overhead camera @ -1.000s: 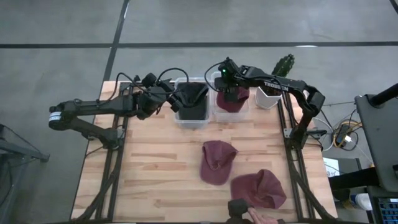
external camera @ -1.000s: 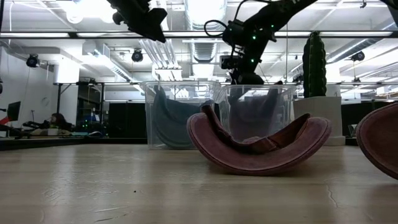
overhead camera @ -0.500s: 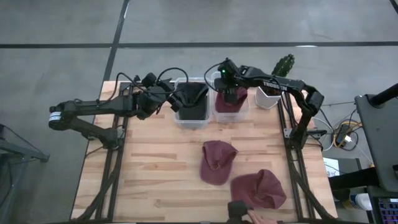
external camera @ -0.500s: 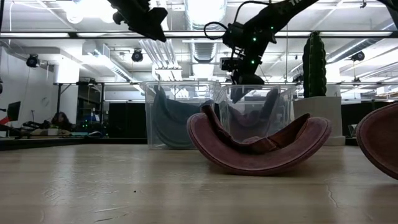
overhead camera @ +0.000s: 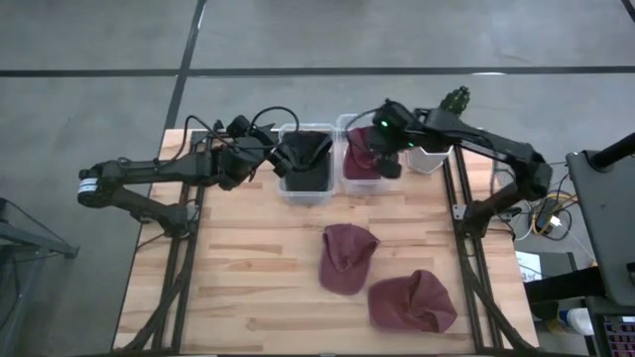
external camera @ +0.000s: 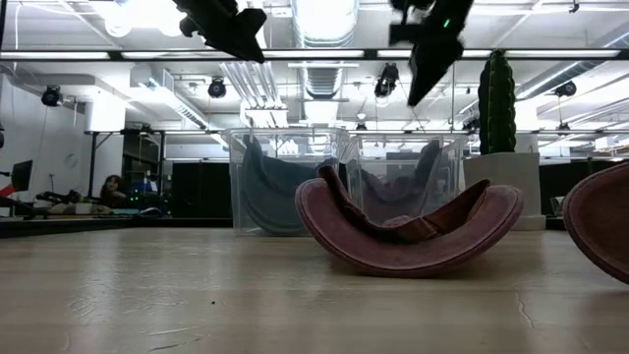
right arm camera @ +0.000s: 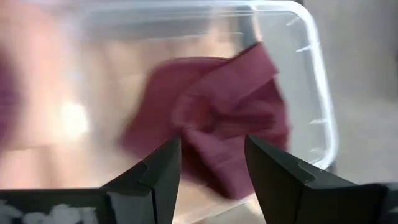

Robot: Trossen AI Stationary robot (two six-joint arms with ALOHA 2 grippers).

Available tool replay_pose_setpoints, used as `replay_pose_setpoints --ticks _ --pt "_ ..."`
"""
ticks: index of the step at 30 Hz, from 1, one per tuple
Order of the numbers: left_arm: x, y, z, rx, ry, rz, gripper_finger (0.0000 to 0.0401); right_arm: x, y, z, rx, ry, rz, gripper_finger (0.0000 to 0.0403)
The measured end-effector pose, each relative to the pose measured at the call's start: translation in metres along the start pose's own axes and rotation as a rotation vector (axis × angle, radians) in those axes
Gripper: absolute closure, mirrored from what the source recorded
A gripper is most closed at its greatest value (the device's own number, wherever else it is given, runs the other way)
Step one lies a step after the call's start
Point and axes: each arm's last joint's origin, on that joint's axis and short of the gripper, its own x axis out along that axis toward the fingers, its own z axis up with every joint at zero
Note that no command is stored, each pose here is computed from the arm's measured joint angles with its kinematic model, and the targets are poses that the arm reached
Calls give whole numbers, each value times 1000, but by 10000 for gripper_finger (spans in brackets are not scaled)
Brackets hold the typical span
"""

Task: Pick & Place hat
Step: Put the right red cap into the right transparent bin

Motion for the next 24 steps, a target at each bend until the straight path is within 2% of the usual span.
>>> replay_pose_setpoints --ticks 6,12,18,24 --pt "0 0 0 -3 -4 -6 188 -58 41 -17 78 -82 148 232" --pt "0 -2 1 -14 -11 -78 188 -98 86 -41 132 -36 273 234" --pt "0 -3 1 -32 -11 -89 188 -116 137 -56 172 9 390 236" --pt "-1 -5 1 -82 -11 -140 188 -112 188 -78 225 130 431 239"
